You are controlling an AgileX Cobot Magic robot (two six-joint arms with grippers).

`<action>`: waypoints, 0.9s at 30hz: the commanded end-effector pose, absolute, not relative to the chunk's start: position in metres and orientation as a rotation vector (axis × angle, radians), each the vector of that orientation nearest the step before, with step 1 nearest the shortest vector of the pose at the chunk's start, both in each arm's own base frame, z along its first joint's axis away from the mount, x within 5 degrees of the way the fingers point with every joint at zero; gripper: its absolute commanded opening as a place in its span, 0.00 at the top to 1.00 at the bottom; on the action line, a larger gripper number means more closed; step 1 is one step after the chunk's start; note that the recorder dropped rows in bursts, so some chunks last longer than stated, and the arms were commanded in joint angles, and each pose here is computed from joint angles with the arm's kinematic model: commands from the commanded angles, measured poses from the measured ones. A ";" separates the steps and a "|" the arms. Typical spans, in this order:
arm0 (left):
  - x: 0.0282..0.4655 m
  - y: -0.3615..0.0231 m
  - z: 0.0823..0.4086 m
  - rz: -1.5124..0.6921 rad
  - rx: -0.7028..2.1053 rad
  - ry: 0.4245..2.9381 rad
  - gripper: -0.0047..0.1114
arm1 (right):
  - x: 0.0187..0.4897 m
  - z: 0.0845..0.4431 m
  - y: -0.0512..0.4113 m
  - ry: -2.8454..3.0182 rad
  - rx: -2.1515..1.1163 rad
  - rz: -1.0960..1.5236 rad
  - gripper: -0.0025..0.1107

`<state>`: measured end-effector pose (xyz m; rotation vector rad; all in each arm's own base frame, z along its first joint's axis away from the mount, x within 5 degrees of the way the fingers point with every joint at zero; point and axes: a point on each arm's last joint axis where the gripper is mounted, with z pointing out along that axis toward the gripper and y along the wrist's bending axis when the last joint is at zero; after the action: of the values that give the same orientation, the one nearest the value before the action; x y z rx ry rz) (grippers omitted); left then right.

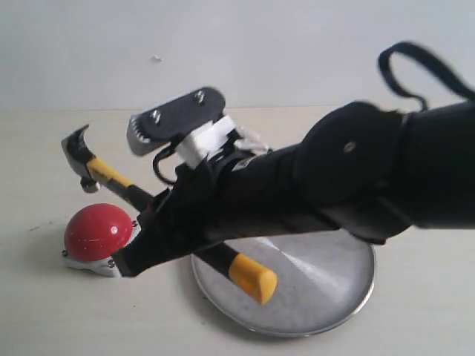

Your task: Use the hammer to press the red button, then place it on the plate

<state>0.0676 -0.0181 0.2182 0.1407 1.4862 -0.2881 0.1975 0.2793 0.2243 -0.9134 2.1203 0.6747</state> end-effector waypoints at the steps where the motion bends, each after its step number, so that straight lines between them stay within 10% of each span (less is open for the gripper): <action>1: 0.066 -0.019 0.214 -0.293 0.152 1.516 0.96 | 0.200 0.205 0.292 2.124 -0.886 0.601 0.98; 13: 0.065 -0.021 0.205 -0.370 0.111 1.627 0.96 | 0.203 0.206 0.294 2.081 -0.848 0.545 0.98; 27: 0.062 -0.024 0.192 -0.381 0.156 1.774 0.96 | 0.191 0.322 0.280 1.764 -0.757 0.708 0.98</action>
<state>0.0633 -0.0235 0.1938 0.1622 1.7593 -0.3671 0.1911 0.2827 0.3043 -0.7767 1.8332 0.7159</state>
